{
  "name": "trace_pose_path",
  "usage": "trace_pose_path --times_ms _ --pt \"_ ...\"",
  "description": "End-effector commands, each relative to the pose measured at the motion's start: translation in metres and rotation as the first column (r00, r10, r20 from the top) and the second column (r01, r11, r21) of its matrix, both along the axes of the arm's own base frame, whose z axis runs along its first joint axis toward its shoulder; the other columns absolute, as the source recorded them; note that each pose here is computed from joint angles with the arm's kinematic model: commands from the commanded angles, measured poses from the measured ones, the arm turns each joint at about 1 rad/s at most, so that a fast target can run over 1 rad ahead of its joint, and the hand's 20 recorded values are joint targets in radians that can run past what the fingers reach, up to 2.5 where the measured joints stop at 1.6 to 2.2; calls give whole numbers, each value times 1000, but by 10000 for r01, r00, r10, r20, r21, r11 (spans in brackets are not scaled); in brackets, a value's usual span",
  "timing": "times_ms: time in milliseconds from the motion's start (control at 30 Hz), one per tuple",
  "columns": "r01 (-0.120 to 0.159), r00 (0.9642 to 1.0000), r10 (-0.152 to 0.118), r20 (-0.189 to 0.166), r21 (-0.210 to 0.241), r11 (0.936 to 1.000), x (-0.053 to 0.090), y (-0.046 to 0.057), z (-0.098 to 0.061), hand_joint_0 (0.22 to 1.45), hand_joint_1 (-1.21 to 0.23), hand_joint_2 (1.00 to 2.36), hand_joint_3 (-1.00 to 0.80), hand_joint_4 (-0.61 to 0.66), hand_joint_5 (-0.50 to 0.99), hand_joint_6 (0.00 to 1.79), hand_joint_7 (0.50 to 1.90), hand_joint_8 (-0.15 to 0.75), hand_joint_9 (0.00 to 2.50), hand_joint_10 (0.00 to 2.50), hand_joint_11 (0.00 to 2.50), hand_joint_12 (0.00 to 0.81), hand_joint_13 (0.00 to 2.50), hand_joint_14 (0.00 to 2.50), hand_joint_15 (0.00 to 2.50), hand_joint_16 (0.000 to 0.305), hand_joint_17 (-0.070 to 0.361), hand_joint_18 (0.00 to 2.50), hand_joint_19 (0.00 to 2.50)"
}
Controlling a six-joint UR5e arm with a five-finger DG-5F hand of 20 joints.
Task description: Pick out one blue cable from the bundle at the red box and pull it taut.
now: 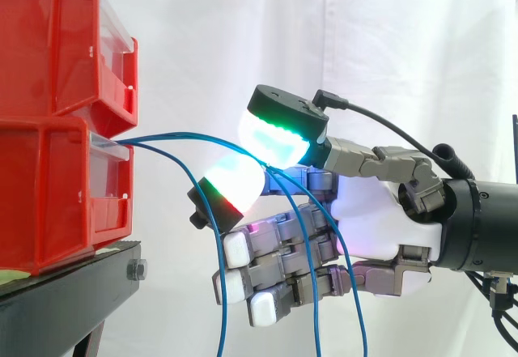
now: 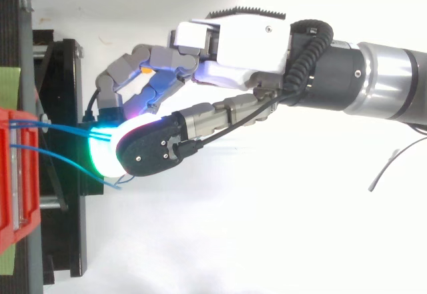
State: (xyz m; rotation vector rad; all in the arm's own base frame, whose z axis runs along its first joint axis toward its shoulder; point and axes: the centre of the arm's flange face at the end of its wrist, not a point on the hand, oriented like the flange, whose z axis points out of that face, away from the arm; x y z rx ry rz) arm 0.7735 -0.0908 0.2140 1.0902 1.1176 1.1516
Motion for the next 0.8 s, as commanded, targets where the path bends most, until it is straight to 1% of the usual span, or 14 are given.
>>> trace_pose_path --times_ms 0,300,333,367,767 --pt "4 10000 -4 -4 -31 10000 0 0 0 581 -684 1024 -177 58 -218 900 940 260 751 22 674 341 712 21 528 47 106 664 588" --pt "4 10000 -4 -4 -31 10000 0 0 0 628 -768 1019 -275 46 -230 913 902 245 689 22 671 336 688 19 511 46 104 658 543" --pt "19 10000 -19 -4 -31 10000 0 -1 0 629 -768 1018 -279 45 -230 913 900 245 689 22 671 335 687 21 511 46 104 657 542" --pt "4 10000 -4 -4 -31 10000 0 0 0 633 -774 1018 -287 44 -231 914 896 246 684 25 664 336 687 19 506 46 104 658 541" --pt "4 10000 -4 -4 -31 10000 0 0 0 671 -802 1016 -327 35 -234 916 872 240 665 24 665 335 685 20 497 46 103 664 506"
